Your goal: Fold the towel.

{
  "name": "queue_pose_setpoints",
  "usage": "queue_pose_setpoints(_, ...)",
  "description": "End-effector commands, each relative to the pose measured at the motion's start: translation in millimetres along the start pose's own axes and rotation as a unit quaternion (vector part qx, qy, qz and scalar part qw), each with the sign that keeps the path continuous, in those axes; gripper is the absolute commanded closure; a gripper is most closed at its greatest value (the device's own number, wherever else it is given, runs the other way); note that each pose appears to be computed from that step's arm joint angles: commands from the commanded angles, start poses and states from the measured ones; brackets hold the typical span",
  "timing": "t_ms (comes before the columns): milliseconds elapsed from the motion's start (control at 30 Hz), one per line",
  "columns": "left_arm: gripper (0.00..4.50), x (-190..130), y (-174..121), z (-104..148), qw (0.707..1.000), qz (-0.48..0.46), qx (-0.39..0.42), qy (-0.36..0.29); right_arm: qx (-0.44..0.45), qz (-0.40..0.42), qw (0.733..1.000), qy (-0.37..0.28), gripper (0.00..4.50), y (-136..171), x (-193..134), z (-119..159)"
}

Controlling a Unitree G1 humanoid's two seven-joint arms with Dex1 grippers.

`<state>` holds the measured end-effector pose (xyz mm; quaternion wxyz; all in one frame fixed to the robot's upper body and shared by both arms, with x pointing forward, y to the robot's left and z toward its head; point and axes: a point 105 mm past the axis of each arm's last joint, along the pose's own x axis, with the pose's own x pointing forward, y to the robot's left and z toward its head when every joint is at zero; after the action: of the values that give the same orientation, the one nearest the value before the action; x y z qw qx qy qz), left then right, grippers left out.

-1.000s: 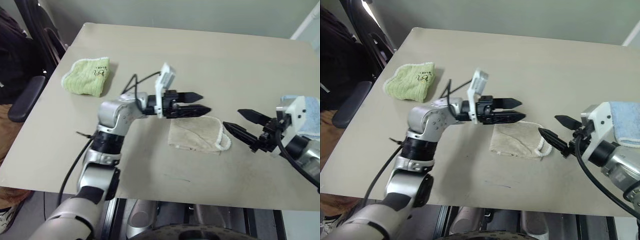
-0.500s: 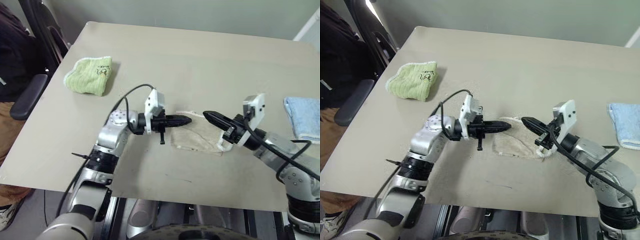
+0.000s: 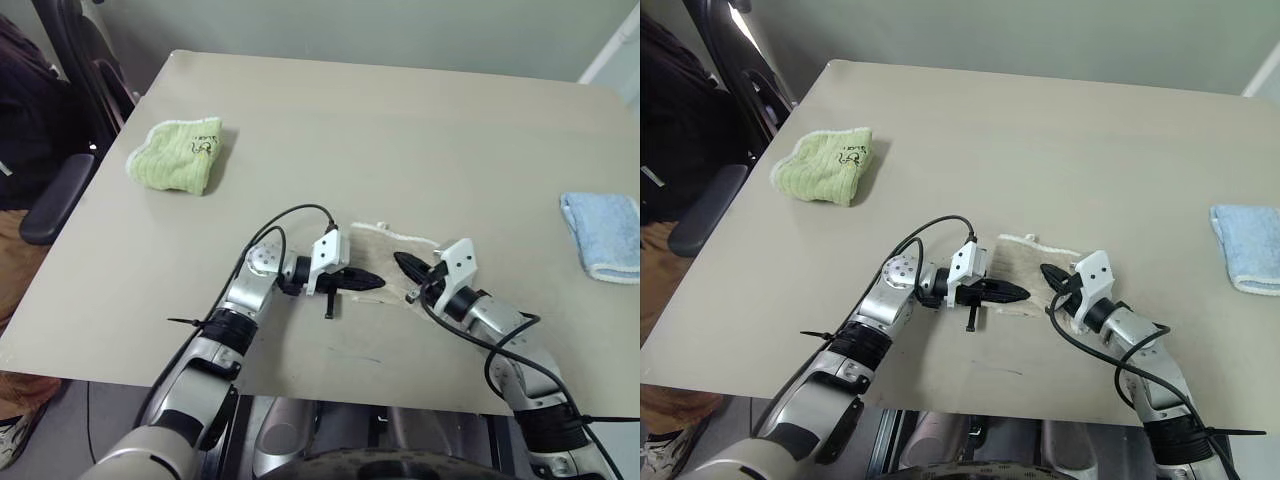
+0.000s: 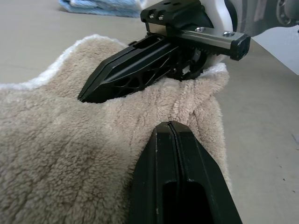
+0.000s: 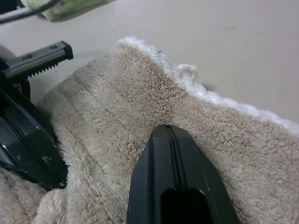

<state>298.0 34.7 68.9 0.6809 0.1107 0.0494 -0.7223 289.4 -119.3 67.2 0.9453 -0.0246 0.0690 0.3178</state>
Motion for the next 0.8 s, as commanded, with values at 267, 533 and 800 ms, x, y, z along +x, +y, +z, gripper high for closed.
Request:
queue_pose_setpoints(267,4.50,-30,12,57,0.997,0.037,0.007,-0.073,0.088,0.047,0.991,-0.090,2.99,-9,-24,74)
queue_pose_setpoints(533,2.84,-58,21,71,0.994,0.073,-0.006,-0.079,0.117,0.093,0.987,-0.064,0.15,-20,-59,111)
queue_pose_setpoints(800,0.03,-75,19,56,0.993,0.100,-0.046,-0.050,0.220,0.108,0.969,0.034,0.00,-37,-88,90)
